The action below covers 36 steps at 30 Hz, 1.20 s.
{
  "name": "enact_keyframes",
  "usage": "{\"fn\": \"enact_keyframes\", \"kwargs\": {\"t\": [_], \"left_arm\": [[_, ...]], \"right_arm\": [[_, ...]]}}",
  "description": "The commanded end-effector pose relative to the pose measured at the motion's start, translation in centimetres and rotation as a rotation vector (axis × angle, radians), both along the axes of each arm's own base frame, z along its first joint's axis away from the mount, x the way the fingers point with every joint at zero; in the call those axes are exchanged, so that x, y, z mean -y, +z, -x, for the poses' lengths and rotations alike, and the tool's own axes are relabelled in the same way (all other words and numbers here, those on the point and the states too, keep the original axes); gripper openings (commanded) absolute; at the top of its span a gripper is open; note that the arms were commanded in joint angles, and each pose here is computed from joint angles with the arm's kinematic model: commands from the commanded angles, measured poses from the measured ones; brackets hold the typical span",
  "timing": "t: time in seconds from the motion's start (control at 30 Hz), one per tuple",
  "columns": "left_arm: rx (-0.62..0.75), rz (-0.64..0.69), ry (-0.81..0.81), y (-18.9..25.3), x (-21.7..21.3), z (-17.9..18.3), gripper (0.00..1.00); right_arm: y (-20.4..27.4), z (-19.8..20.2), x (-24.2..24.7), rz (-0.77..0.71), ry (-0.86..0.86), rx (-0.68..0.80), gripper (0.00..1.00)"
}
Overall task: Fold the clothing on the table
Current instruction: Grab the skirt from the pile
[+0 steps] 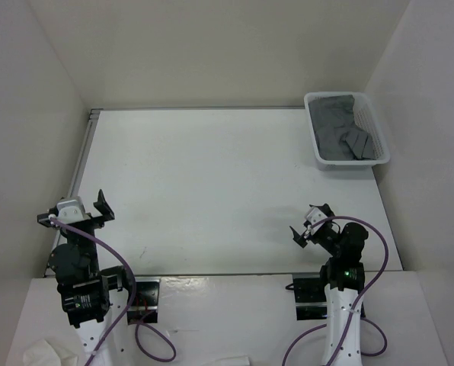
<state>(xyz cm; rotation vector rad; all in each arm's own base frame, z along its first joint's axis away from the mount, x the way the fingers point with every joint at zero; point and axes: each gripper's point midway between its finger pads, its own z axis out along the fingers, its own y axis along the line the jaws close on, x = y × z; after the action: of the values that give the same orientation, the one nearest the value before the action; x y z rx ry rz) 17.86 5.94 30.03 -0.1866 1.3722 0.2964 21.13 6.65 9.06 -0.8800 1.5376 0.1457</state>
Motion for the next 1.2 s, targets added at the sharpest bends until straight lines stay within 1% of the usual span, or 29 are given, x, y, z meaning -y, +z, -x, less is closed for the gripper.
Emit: {"fn": "enact_keyframes", "kwargs": {"t": [0.0,0.37,0.53,0.6,0.63,0.67,0.7,0.73,0.77,0.83,0.93,1.0,1.03,1.07,1.1,1.13,1.17], "left_arm": [[0.131,-0.032,0.0,2.6,0.6,1.8,0.99],[0.133,-0.024,-0.003,2.6,0.6,1.8,0.99],[0.125,-0.021,-0.003,2.5,0.5,1.6,0.99],[0.125,-0.021,-0.003,2.5,0.5,1.6,0.99],[0.125,-0.021,-0.003,2.5,0.5,1.6,0.99],[0.125,-0.021,-0.003,2.5,0.5,1.6,0.99],[0.125,-0.021,-0.003,2.5,0.5,1.6,0.99],[0.125,-0.021,-0.003,2.5,0.5,1.6,0.99],[0.114,-0.018,-0.002,2.3,0.5,1.4,0.99],[0.099,-0.016,-0.013,2.4,0.6,1.1,0.99],[0.015,0.003,-0.044,1.9,0.7,-0.3,0.99],[-0.054,0.023,-0.056,1.2,0.7,-1.1,0.99],[-0.111,0.042,-0.055,0.4,0.4,-2.1,0.99],[-0.136,0.039,-0.066,0.6,0.5,-2.3,0.99],[-0.187,0.045,-0.082,-0.2,0.6,-3.1,0.99],[-0.205,0.05,-0.093,-0.3,0.7,-3.4,0.99],[-0.227,0.037,-0.112,-0.4,0.9,-3.7,0.99]], "right_arm": [[2.7,-0.1,-0.1,0.015,-0.001,0.104,0.99],[2.7,-0.1,-0.1,0.007,-0.002,0.098,0.99],[2.5,-0.1,0.0,0.02,0.001,0.1,0.99],[2.8,-0.2,0.3,0.054,-0.002,0.13,0.99],[2.6,-0.3,0.4,0.02,-0.028,0.103,0.99],[5.1,-1.0,1.0,-0.026,-0.084,0.164,0.99],[6.8,-1.9,3.2,-0.098,-0.242,0.187,0.99],[9.2,-2.0,3.8,-0.289,-0.33,0.182,0.99],[12.3,-2.2,5.6,-0.358,-0.435,0.285,0.99],[15.4,-1.6,6.2,-0.478,-0.476,0.339,0.99],[20.6,-0.1,6.4,-0.564,-0.5,0.402,0.99],[21.8,0.0,6.6,-0.626,-0.523,0.369,0.99],[21.7,-0.2,7.1,-0.644,-0.561,0.329,0.99],[23.1,-0.9,7.2,-0.641,-0.577,0.284,0.99],[23.5,-1.5,7.4,-0.638,-0.592,0.24,0.99],[25.7,-1.4,7.4,-0.627,-0.603,0.213,0.99],[24.1,-4.2,7.6,-0.563,-0.61,0.078,0.99]]}}
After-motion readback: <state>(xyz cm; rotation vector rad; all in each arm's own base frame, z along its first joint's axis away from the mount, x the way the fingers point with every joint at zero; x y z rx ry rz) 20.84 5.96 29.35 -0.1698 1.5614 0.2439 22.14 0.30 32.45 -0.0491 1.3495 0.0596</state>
